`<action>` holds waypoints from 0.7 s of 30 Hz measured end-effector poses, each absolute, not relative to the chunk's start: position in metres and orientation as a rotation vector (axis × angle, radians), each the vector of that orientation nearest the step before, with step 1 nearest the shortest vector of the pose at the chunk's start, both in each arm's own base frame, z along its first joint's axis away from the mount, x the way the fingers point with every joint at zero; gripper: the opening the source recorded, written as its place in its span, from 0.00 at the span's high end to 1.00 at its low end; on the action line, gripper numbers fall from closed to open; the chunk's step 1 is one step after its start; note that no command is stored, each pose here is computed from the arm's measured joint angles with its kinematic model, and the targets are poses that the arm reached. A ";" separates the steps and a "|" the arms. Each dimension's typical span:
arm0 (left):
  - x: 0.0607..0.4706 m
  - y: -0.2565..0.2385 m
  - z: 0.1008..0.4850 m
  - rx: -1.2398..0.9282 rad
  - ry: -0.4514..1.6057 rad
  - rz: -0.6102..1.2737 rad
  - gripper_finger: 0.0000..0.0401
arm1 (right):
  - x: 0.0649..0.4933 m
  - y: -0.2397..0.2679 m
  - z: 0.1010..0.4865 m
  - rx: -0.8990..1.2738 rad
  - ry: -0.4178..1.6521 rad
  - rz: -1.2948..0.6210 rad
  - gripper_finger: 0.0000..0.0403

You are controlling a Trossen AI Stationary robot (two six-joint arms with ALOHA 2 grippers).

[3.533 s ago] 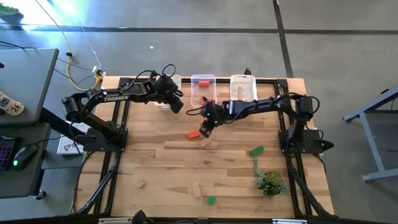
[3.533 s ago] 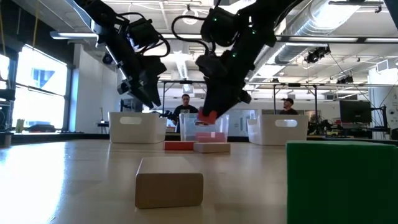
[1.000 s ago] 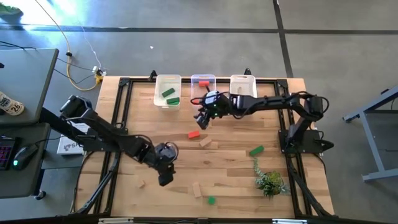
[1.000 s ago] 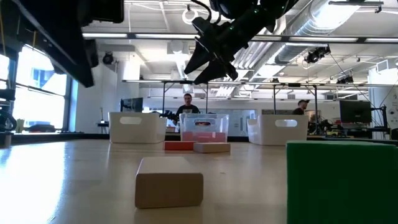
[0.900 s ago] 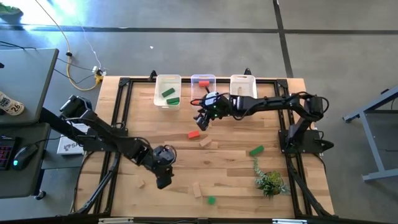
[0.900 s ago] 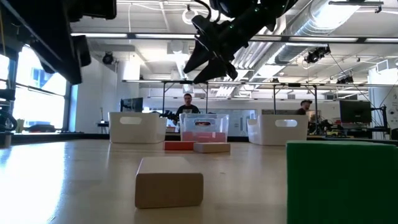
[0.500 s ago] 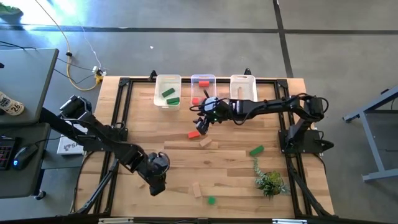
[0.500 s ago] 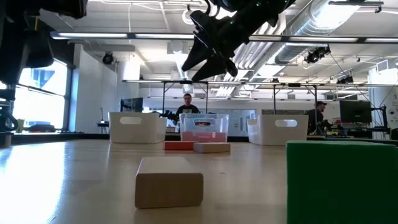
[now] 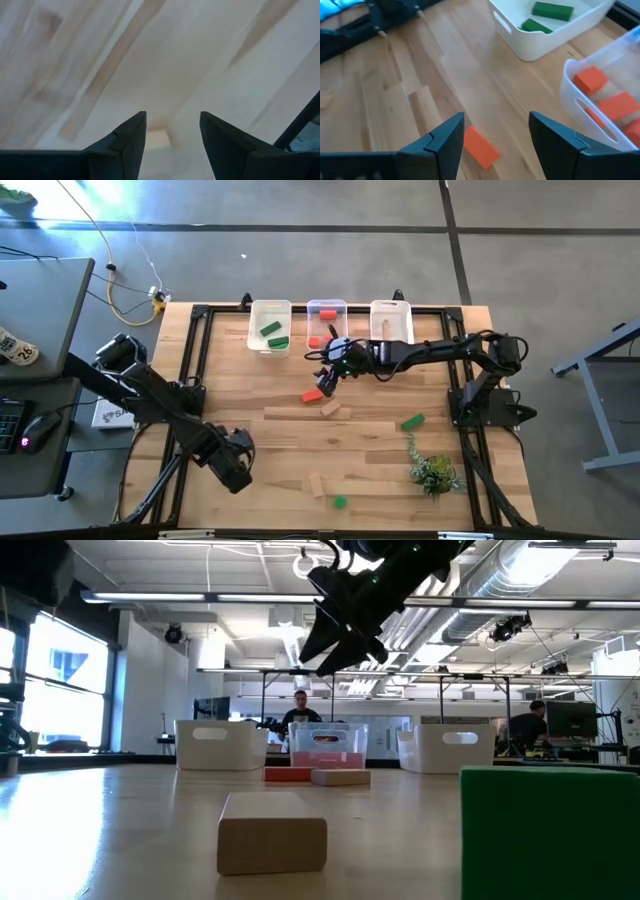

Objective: Sort & place blocks by color
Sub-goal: Put the brown block into the right white bin

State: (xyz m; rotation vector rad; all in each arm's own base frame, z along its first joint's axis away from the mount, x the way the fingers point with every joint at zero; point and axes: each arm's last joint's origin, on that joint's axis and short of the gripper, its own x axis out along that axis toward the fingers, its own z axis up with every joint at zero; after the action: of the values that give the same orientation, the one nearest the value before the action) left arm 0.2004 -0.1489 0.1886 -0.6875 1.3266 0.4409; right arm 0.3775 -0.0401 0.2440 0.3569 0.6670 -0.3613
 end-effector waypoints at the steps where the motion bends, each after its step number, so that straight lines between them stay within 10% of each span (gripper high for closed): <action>1: 0.199 -0.151 0.189 -0.693 1.337 0.444 0.57 | 0.377 -0.040 0.243 0.350 0.677 -0.364 0.48; 21: 0.178 -0.179 0.170 -0.772 1.435 0.604 0.51 | 0.374 -0.040 0.240 0.344 0.725 -0.373 0.48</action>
State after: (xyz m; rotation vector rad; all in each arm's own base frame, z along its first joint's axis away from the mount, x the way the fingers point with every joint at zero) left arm 0.1778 -0.1788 0.1700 -0.7724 1.4349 0.6041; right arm 0.3737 -0.0398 0.2400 0.3442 0.7246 -0.3729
